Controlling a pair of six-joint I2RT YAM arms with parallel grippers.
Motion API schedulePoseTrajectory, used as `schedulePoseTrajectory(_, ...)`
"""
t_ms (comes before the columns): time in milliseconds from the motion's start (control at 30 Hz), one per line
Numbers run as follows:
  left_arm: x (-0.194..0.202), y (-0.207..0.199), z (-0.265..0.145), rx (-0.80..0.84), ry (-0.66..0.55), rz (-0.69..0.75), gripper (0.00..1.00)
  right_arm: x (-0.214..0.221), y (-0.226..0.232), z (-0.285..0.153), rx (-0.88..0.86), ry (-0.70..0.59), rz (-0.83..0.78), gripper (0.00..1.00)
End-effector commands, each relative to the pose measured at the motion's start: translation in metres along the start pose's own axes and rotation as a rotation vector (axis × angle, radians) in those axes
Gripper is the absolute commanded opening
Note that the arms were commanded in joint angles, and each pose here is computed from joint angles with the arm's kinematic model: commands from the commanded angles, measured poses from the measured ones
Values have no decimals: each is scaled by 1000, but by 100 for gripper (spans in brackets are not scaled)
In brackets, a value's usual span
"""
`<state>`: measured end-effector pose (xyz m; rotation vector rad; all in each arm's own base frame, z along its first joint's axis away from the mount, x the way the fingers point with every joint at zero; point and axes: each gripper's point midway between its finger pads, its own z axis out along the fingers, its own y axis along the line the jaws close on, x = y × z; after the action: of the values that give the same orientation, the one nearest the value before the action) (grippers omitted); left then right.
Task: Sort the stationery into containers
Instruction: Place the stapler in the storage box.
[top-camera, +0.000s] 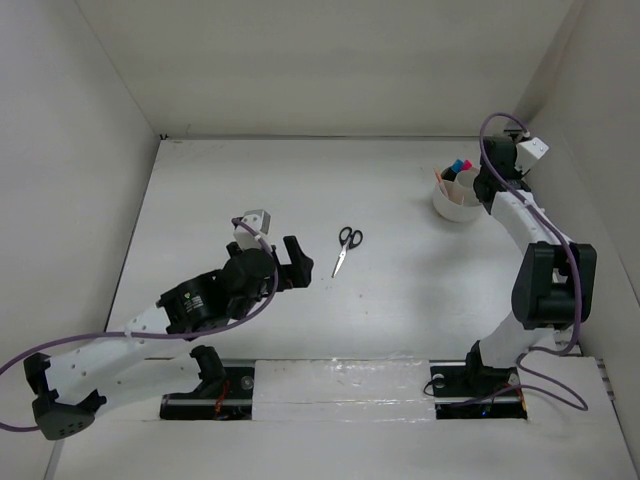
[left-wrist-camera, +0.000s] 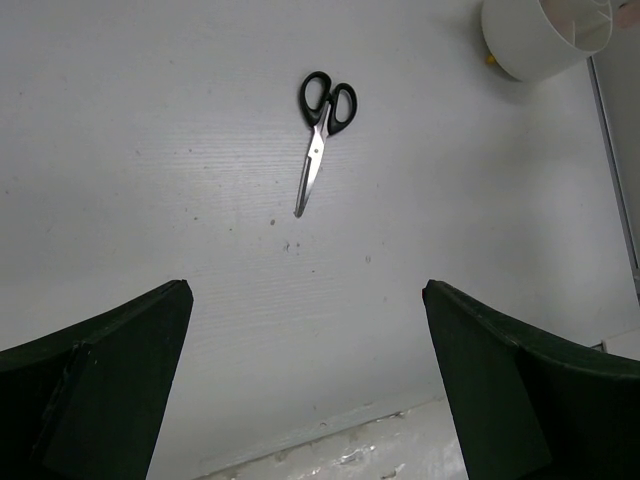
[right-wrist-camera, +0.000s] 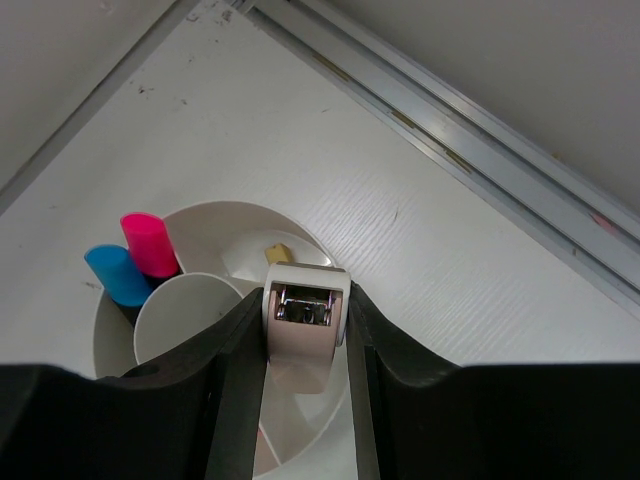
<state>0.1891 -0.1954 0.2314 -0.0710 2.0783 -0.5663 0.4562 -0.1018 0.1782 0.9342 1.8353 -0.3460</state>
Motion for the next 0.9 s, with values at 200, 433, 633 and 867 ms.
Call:
schedulePoseTrajectory(200, -2, -5, 1, 22, -13, 2, 100, -9, 16, 10, -43, -33, 62, 0)
schedulePoseTrajectory(433, -2, -4, 1, 22, -13, 11, 100, 10, 18, 11, -42, -3, 41, 0)
schedulePoseTrajectory(633, -2, -7, 1, 34, -12, 7, 100, 19, 19, 12, -42, 12, 26, 22)
schedulePoseTrajectory(867, -6, -7, -3, 45, -23, 6, 100, 26, 20, 7, -41, 15, 12, 46)
